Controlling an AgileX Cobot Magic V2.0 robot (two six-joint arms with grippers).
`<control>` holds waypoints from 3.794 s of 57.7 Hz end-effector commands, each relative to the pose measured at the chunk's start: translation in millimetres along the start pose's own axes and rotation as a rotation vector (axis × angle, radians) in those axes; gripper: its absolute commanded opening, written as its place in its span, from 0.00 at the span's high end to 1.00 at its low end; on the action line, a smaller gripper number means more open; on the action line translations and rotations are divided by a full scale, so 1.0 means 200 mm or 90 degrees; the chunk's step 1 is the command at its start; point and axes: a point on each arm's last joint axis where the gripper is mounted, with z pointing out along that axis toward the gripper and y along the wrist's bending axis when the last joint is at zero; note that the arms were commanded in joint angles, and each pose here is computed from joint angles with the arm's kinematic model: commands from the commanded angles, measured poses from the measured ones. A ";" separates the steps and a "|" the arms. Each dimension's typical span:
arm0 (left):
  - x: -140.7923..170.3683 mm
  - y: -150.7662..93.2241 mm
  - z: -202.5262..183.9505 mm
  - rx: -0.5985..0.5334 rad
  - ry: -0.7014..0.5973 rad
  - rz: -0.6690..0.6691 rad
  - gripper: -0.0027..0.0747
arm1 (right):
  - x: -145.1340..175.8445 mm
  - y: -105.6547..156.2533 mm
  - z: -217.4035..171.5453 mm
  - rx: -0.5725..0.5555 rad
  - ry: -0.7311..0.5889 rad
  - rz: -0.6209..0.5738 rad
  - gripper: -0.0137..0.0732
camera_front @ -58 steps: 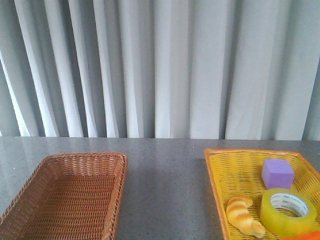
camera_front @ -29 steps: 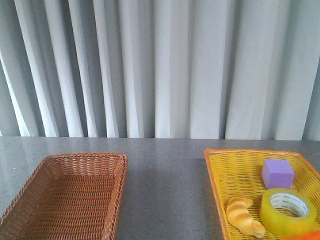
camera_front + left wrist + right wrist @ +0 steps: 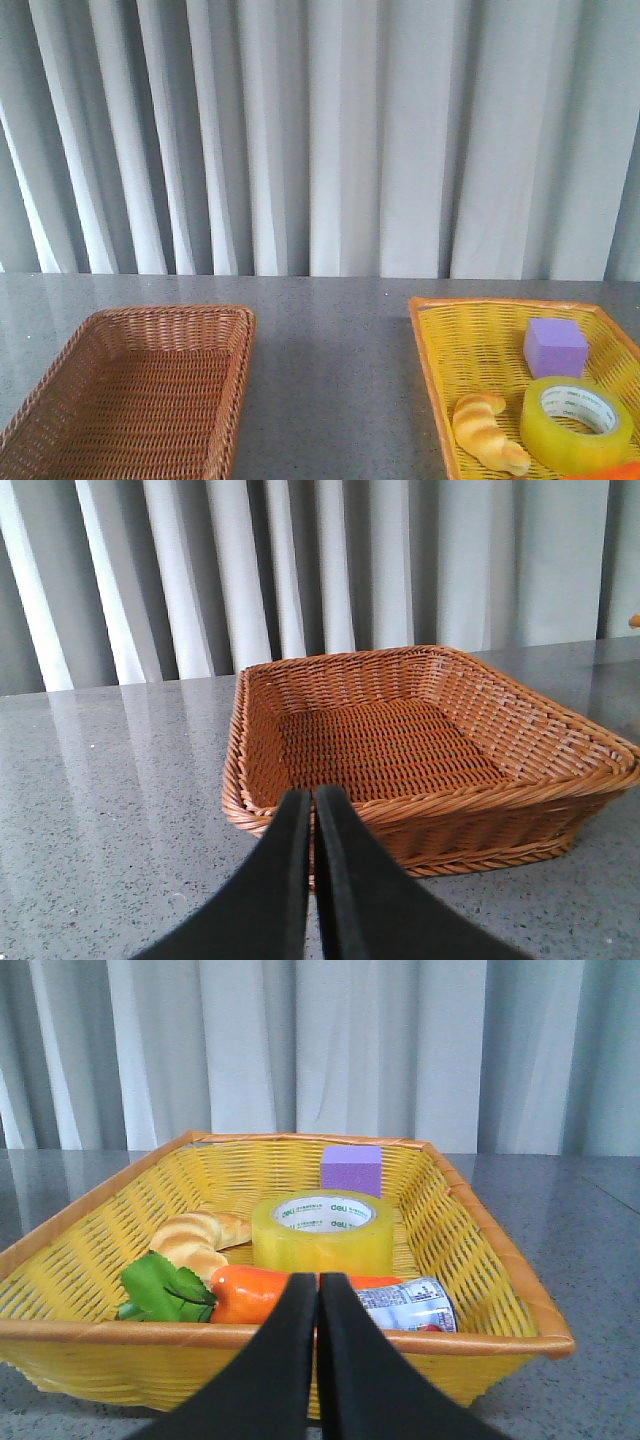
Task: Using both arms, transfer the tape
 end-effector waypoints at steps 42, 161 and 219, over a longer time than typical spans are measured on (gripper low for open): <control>-0.20 0.00 -0.04 0.010 -0.164 -0.041 0.97 | -0.12 0.00 -0.01 0.004 -0.084 0.044 0.85; -0.81 0.01 0.36 -0.021 0.228 -0.024 0.20 | -0.61 -0.02 0.40 0.012 0.339 -0.036 0.17; -0.81 0.00 0.37 -0.019 0.216 -0.025 0.20 | -0.73 0.05 0.96 -0.102 0.506 -0.024 0.21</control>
